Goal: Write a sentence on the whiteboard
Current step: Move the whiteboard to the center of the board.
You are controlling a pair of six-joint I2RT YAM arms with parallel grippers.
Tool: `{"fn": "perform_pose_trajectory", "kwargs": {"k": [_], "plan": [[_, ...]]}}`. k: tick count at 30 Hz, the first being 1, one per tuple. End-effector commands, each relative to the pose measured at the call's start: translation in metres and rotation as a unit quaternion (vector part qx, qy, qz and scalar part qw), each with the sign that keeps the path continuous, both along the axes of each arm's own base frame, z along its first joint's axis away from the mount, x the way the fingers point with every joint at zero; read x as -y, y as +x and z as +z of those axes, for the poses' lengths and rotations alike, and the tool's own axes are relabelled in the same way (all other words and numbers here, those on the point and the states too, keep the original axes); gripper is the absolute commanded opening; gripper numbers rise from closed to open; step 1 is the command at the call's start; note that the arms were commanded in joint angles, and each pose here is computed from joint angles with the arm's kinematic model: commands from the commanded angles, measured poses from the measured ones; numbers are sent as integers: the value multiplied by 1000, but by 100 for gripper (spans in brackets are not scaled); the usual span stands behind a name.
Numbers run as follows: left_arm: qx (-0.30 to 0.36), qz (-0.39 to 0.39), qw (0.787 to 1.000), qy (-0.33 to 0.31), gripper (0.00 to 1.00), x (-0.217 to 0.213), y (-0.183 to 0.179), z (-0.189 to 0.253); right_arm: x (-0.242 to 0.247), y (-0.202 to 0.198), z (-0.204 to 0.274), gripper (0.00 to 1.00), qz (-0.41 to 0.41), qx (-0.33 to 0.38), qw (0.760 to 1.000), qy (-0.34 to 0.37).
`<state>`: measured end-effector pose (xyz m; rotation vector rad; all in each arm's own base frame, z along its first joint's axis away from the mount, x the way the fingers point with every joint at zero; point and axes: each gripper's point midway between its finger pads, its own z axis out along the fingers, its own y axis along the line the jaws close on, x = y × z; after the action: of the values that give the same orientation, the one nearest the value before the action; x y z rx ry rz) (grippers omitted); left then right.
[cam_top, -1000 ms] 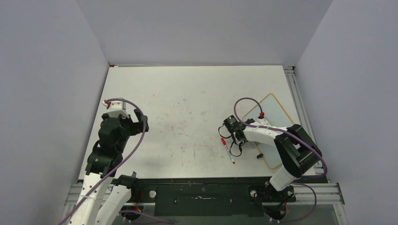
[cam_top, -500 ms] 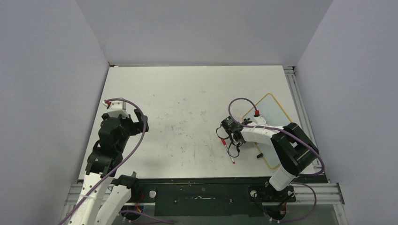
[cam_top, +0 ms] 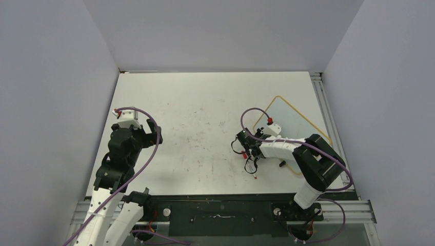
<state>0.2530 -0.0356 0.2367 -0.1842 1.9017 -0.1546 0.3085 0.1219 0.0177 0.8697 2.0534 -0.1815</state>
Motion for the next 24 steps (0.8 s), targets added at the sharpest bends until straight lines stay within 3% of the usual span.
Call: {"fn": "perform_pose_trajectory", "kwargs": {"k": [1, 24], "plan": [[10, 1, 1000, 4, 96, 0, 3, 6, -36, 13, 6, 5, 62, 20, 997, 34], [-3, 9, 1000, 12, 96, -3, 6, -1, -137, 19, 17, 5, 305, 53, 951, 13]]}}
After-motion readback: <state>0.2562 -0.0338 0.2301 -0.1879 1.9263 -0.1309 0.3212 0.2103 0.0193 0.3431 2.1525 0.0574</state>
